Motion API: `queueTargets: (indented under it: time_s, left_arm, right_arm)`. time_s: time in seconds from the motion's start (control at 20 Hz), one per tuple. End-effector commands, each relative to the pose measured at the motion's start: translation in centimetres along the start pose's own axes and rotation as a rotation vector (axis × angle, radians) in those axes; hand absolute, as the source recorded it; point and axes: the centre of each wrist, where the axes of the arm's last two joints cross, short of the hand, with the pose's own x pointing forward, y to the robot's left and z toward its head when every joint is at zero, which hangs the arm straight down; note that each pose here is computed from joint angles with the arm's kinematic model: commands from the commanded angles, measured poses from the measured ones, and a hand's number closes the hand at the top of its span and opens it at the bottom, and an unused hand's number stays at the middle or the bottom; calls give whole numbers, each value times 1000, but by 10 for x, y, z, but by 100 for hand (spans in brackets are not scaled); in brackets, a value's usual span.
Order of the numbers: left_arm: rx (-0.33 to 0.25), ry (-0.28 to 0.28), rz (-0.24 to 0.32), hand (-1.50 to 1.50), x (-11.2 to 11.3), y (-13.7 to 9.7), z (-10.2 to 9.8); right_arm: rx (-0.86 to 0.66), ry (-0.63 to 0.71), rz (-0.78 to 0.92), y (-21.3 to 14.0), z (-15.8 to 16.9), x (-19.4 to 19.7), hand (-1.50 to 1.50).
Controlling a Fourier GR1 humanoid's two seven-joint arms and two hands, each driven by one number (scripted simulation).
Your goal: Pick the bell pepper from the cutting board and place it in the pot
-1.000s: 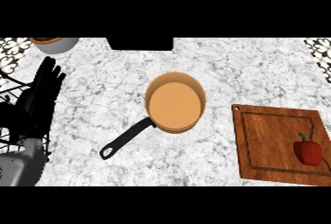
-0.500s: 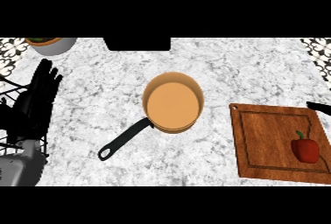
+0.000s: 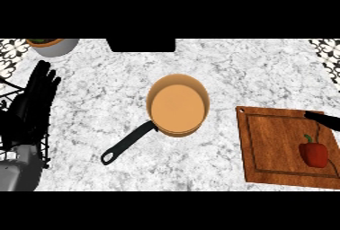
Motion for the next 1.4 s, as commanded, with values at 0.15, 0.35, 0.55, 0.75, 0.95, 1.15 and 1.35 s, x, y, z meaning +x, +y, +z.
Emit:
queueTargets:
  time_s: [0.15, 0.35, 0.55, 0.75, 0.95, 1.15, 1.35]
  left_arm:
    - [-9, 17, -3, 0, 1, -15, -4]
    - [-21, -3, 2, 0, 4, -4, 22]
    - [-6, -1, -8, 0, -10, -14, -3]
    - [1, -1, -1, 0, -2, -8, 3]
    - [-5, 16, -18, 0, -6, -4, 8]
    - [0, -5, -5, 0, -2, -9, -6]
    - [-12, -27, -1, 0, 13, 0, 0]
  right_arm:
    - [-13, 13, 14, 23, -4, -4, -150]
    - [-15, 5, -2, 15, -18, -5, -150]
    - [-1, 46, 21, 53, -45, -10, -150]
    - [-9, 67, 12, 38, -28, -4, -150]
    - [10, 44, 14, 39, -22, -25, -150]
    - [23, -57, 162, 39, -37, -27, 150]
    - [32, -63, 136, 49, -37, -34, 150]
